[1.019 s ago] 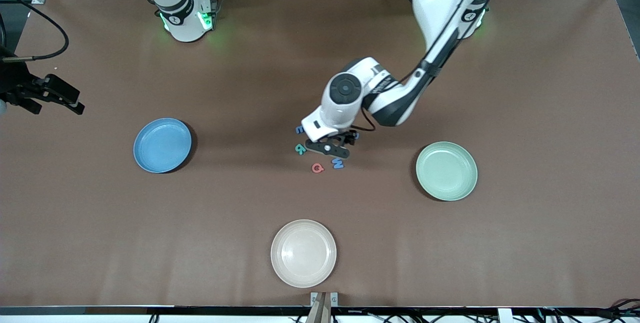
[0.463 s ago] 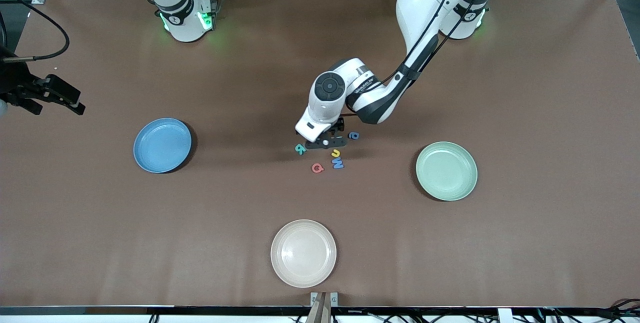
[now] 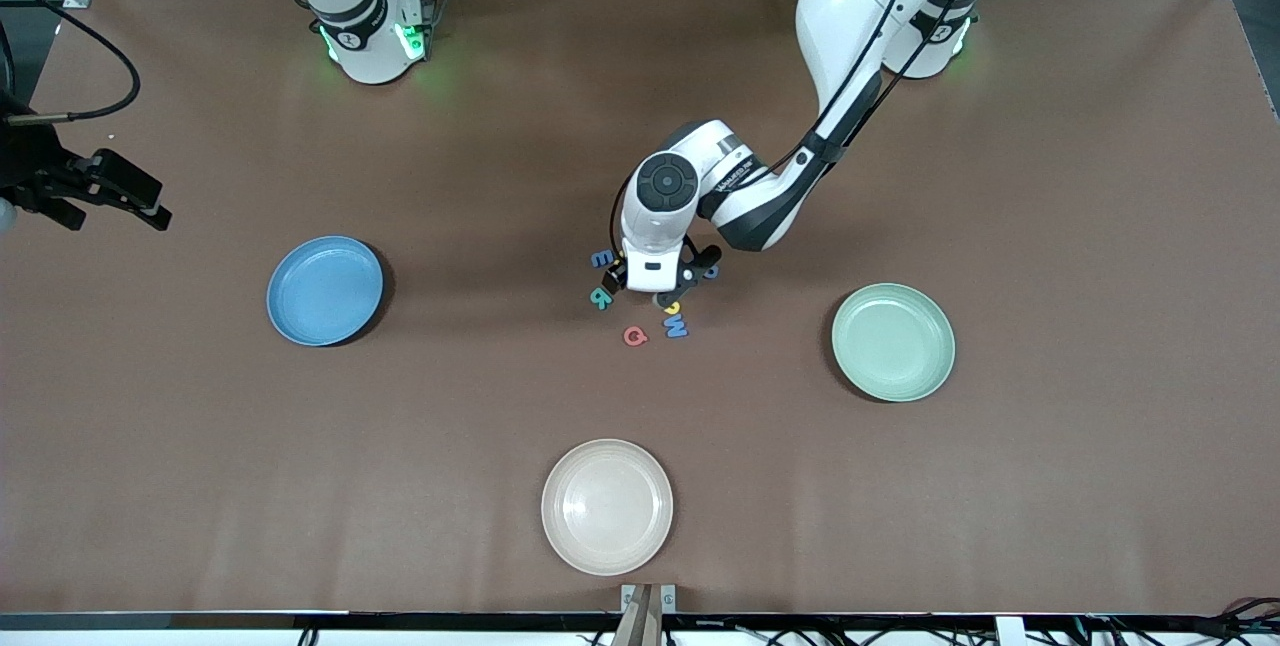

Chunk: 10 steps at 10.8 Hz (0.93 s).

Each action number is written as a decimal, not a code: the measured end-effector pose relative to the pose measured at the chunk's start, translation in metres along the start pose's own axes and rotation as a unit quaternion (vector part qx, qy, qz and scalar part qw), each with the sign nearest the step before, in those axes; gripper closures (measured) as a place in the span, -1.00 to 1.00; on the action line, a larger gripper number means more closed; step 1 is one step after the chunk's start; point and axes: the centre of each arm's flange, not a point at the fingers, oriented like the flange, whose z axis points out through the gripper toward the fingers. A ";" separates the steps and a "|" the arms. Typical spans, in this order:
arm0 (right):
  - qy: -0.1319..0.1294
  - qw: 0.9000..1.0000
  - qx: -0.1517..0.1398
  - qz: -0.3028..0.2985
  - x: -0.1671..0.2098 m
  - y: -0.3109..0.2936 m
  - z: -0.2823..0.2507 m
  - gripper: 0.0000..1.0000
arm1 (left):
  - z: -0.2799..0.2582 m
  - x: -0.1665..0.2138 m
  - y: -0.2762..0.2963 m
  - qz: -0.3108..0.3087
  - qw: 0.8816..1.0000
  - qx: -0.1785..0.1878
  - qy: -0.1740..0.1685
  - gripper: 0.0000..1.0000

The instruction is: Sort upper and lower case letters into plates

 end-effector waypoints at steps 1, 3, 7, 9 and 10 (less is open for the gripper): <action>0.000 1.000 0.000 0.000 0.000 0.000 0.000 -1.00 | 0.001 0.001 0.000 -0.033 0.999 0.001 0.001 -1.00; 0.000 1.000 0.000 0.000 0.000 0.000 0.000 -1.00 | 0.010 0.000 -0.003 -0.072 0.997 0.008 0.005 -1.00; 0.000 1.000 0.000 -0.001 0.000 -0.001 0.000 -1.00 | 0.034 -0.012 -0.009 -0.084 0.996 0.023 0.018 -1.00; 0.000 1.000 0.000 -0.001 0.000 -0.001 0.000 -1.00 | 0.034 -0.010 -0.009 -0.086 0.996 0.022 0.019 -1.00; 0.000 1.000 0.000 -0.001 0.000 -0.001 0.000 -1.00 | 0.034 -0.010 -0.009 -0.091 0.995 0.021 0.019 -1.00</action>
